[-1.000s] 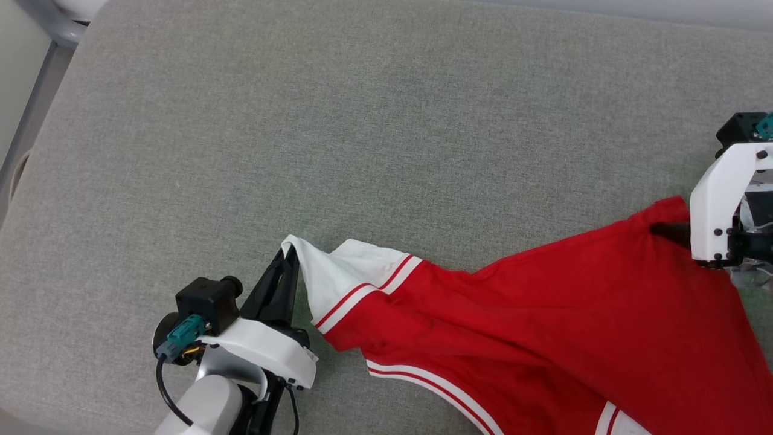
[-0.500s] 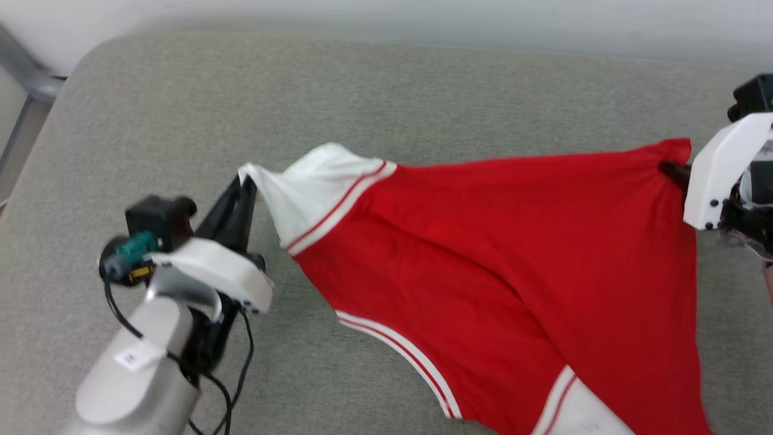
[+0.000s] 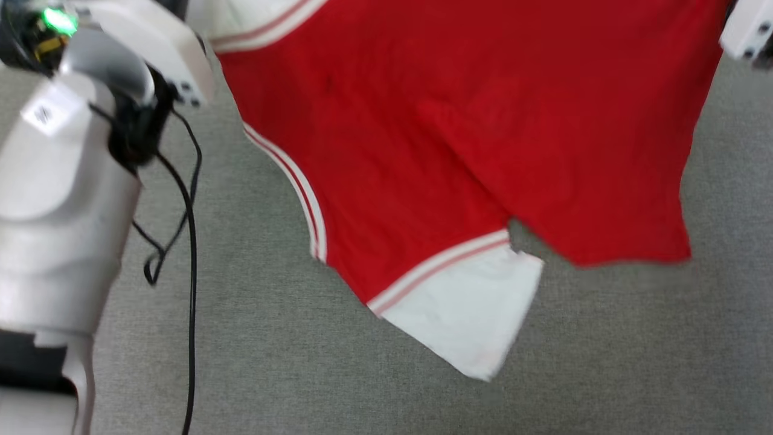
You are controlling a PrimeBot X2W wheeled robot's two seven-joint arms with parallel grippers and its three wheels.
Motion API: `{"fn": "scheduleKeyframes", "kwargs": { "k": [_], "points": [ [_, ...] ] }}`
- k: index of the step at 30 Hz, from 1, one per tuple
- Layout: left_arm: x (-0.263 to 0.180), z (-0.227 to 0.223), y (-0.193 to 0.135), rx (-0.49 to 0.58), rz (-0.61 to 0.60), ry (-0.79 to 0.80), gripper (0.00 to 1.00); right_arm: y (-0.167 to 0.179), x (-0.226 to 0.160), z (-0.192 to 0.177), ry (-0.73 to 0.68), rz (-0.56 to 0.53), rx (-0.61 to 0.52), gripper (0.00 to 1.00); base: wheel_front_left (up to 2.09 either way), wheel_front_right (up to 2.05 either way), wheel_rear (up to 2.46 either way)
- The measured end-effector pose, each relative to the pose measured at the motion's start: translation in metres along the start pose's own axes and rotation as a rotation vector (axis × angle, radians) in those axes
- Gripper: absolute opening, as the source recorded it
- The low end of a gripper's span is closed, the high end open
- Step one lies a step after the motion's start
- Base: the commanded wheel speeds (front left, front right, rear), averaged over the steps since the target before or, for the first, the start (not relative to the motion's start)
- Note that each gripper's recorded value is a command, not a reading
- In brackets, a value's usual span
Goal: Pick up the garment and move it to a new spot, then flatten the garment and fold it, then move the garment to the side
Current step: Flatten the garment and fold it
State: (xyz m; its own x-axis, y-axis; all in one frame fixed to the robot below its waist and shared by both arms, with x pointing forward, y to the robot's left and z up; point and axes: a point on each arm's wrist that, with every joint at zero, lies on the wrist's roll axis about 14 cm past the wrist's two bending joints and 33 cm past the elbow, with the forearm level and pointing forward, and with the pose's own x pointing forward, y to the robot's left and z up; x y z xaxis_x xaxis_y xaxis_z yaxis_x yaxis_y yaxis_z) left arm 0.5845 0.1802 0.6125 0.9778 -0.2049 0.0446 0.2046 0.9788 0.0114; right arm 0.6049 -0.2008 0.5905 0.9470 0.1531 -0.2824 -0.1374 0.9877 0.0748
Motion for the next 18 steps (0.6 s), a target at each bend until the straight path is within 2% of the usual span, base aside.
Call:
{"fn": "scheduleKeyframes", "kwargs": {
  "k": [10,18],
  "points": [
    [0.065,0.088,0.024,0.095,0.067,-0.140,0.00,-0.002,0.014,0.114,-0.309,-0.024,0.003,0.00,0.00,0.00,0.00],
    [0.095,0.139,0.045,0.143,0.110,-0.260,0.00,0.002,0.031,0.166,-0.426,-0.030,-0.017,0.00,0.00,0.00,0.00]
  ]
}}
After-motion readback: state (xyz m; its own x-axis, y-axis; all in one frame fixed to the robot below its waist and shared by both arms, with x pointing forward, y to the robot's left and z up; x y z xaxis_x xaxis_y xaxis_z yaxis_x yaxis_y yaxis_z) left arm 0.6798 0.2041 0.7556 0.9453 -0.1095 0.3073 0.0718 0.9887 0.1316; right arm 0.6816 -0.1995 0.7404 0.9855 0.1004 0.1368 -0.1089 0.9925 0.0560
